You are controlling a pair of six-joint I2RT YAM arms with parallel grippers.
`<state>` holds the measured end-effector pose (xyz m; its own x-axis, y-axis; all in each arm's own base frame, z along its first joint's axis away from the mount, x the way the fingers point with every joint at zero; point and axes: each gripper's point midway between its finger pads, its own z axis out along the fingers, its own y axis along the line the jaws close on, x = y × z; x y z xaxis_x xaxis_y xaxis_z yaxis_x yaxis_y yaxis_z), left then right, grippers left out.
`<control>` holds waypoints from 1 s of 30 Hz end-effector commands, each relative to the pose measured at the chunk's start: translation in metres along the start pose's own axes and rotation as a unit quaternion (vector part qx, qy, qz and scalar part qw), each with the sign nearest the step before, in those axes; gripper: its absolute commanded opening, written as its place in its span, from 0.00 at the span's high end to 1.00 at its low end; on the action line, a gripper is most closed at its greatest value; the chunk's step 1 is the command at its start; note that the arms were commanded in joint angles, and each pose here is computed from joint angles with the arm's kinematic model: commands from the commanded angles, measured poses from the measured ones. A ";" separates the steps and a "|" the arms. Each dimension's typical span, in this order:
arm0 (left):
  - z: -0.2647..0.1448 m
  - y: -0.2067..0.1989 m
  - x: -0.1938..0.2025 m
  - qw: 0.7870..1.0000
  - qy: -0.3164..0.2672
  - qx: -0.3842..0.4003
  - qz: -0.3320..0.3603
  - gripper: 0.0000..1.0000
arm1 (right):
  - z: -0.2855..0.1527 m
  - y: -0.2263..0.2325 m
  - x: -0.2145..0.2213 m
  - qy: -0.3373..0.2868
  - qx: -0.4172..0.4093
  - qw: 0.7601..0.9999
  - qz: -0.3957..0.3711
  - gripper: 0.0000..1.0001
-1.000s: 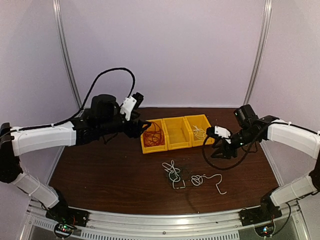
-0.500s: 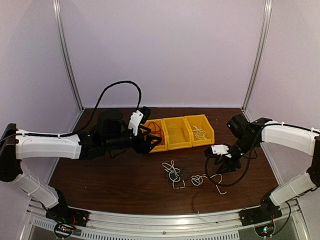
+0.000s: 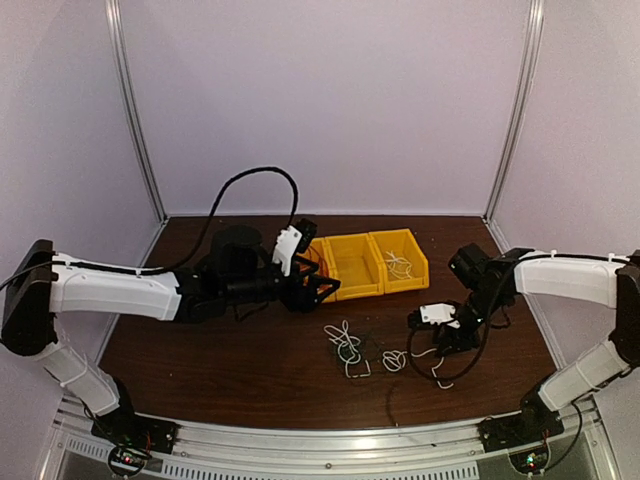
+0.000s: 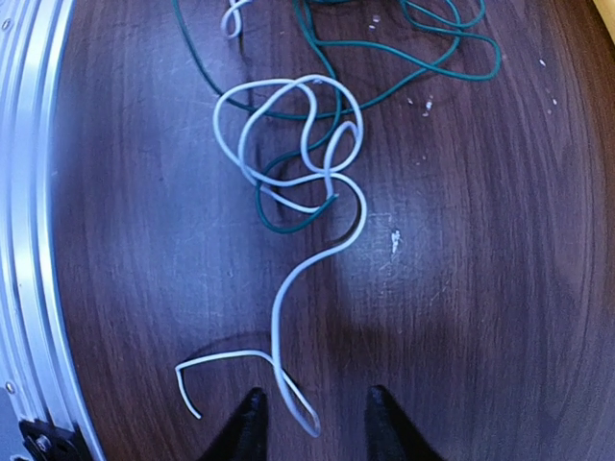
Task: Untangle the cables
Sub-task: Pick up the untangled cable from the center of the board, then move the tangled cables to the center of the board.
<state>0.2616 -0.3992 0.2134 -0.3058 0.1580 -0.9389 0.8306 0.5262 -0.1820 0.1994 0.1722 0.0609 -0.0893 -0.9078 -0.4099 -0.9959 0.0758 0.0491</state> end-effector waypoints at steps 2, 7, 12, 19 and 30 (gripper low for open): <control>0.019 -0.020 -0.024 0.997 -0.059 0.055 -0.006 0.26 | -0.006 -0.013 -0.018 -0.022 0.027 0.999 0.006 0.87; 0.071 -0.049 -0.006 0.993 -0.057 0.101 -0.002 0.27 | -0.044 -0.018 -0.047 -0.066 0.065 0.996 -0.011 1.00; 0.119 -0.085 0.023 0.990 -0.035 0.125 0.049 0.25 | -0.078 -0.017 -0.066 -0.103 0.097 0.990 -0.026 1.00; 0.139 -0.098 0.059 0.982 -0.042 0.182 0.009 0.31 | -0.112 -0.013 -0.087 -0.153 0.132 0.979 -0.040 1.00; 0.144 -0.095 0.074 0.981 -0.048 0.187 -0.004 0.67 | -0.148 -0.006 -0.120 -0.216 0.127 0.967 -0.054 1.00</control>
<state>0.2254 -0.5522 0.1125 -0.2997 0.1259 -0.9457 0.9390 0.2139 -0.2691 0.2250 0.2094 0.2150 0.0444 -0.7254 -0.6869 -0.9642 0.1488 -0.2194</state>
